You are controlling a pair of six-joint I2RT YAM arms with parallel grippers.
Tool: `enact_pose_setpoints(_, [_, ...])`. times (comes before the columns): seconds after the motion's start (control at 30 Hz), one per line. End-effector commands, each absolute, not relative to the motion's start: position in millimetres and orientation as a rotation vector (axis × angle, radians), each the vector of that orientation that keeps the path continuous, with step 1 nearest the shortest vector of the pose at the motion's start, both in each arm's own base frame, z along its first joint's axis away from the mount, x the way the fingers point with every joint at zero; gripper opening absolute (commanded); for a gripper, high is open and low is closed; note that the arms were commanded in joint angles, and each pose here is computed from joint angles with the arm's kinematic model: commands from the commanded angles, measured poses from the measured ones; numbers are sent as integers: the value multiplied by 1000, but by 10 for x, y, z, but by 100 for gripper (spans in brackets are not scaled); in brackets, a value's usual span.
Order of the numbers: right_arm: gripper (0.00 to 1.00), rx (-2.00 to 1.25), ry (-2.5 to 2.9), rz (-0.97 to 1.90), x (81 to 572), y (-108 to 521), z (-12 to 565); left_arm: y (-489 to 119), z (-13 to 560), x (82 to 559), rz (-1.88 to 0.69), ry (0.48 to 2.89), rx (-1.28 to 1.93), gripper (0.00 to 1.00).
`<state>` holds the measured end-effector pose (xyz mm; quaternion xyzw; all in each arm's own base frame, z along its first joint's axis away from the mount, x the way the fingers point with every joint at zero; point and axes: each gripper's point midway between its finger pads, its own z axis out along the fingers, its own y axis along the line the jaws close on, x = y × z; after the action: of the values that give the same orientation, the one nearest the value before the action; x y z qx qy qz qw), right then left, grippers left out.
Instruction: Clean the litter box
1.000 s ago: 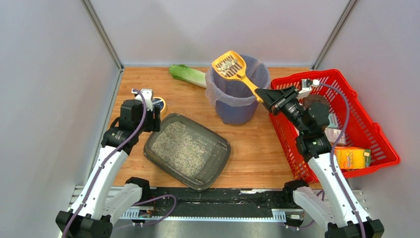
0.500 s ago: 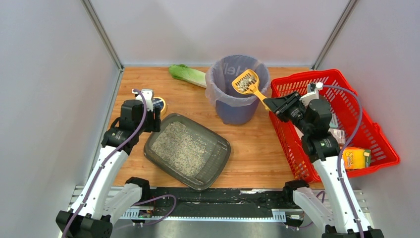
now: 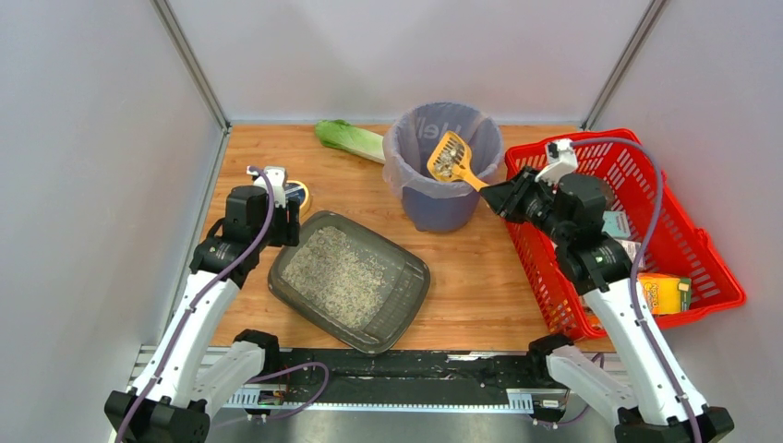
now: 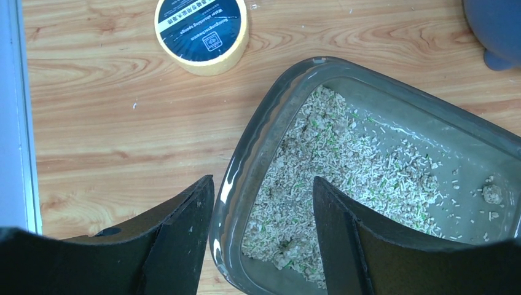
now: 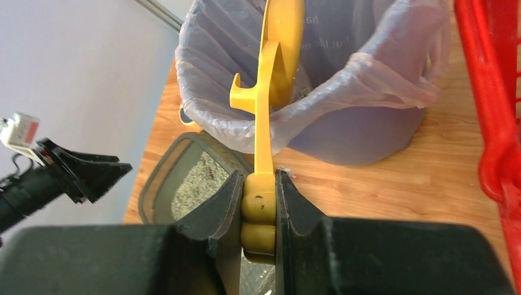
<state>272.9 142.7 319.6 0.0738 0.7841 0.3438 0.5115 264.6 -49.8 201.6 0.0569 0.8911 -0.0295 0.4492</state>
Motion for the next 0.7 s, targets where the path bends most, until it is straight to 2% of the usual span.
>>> enact_pose_setpoints(0.0, [0, 74, 1890, 621, 2811, 1398, 3212, -521, 2038, 2680, -76, 2188, 164, 68])
enact_pose_setpoints(0.47, [0, -76, 1842, 478, 2796, 1532, 3336, -532, 2026, 2681, -82, 2190, 170, 68])
enact_pose_setpoints(0.67, [0, -244, 1799, 437, 2691, 1615, 3423, -525, 2048, 2678, -80, 2177, 168, 68])
